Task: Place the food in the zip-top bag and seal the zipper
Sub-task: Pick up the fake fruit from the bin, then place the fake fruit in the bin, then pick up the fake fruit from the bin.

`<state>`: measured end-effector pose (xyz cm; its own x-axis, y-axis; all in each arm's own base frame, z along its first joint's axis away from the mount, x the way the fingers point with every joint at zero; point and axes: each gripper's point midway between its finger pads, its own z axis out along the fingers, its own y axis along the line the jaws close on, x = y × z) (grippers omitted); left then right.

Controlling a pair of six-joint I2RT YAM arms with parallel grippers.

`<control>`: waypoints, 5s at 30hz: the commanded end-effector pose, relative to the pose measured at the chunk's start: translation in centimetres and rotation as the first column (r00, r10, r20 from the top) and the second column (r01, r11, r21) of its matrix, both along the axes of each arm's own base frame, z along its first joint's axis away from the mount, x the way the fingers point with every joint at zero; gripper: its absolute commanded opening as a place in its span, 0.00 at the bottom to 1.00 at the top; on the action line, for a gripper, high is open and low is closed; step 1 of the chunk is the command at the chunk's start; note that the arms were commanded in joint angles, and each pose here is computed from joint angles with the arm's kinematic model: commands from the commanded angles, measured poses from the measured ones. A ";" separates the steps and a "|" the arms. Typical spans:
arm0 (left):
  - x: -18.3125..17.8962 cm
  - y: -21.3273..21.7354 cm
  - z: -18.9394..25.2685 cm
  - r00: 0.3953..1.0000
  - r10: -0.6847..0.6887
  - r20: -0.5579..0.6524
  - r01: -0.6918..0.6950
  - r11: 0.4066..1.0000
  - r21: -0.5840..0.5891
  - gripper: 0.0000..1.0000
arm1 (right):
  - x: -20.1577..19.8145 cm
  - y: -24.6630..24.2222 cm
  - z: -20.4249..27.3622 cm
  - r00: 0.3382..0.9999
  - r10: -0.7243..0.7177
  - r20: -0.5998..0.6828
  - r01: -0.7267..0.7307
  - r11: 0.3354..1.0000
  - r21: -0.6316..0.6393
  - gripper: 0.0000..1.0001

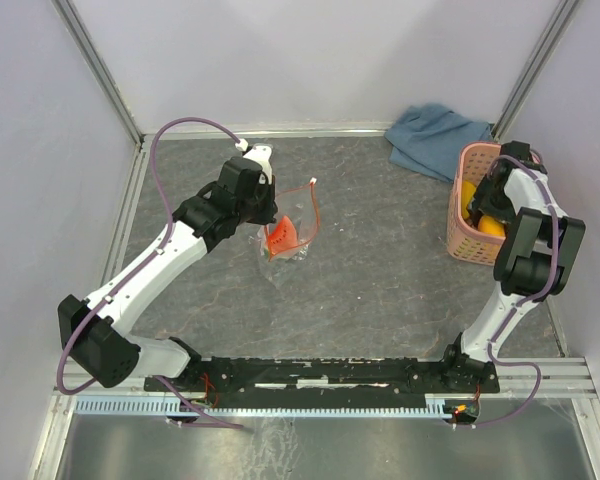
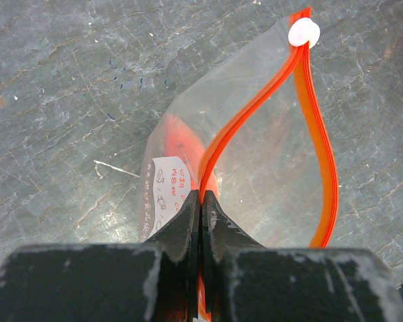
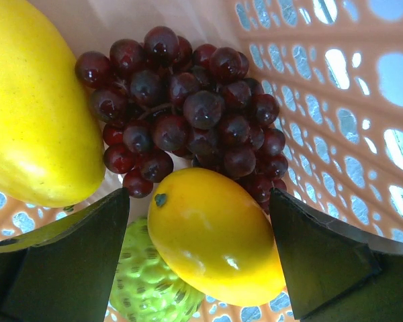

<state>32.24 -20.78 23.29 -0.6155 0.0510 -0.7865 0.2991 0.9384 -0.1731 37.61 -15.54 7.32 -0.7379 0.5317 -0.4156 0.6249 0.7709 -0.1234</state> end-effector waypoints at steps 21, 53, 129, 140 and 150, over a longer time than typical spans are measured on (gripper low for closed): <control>0.7 -0.4 1.3 0.999 -0.032 0.034 0.033 0.999 -0.030 0.03 | 0.8 6.0 -0.9 0.989 0.059 0.133 -0.087 0.973 0.216 0.60; -0.5 -2.9 0.3 0.983 -0.184 -0.031 0.181 0.981 -0.073 0.03 | -1.4 6.0 16.7 0.797 0.131 0.589 -0.078 0.990 -0.114 0.37; -2.6 -4.9 -2.1 0.937 -0.317 -0.147 0.299 0.945 -0.133 0.03 | -3.9 7.2 -0.7 0.984 0.176 -0.003 -0.174 0.976 0.129 0.78; -2.6 -4.8 -2.2 0.937 -0.315 -0.153 0.298 0.946 -0.125 0.03 | -3.4 7.3 -0.5 0.984 0.177 0.029 -0.179 0.975 0.127 0.59; -2.5 -4.7 -2.4 0.937 -0.311 -0.157 0.295 0.948 -0.117 0.03 | -2.9 7.3 6.8 0.956 0.178 0.231 -0.191 0.981 0.036 0.43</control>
<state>29.18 -25.30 19.59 -0.7486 0.1595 -0.6435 0.4750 0.8061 -0.3528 33.58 -8.20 9.04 -0.7986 0.4432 -0.4071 0.4833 0.8754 0.0050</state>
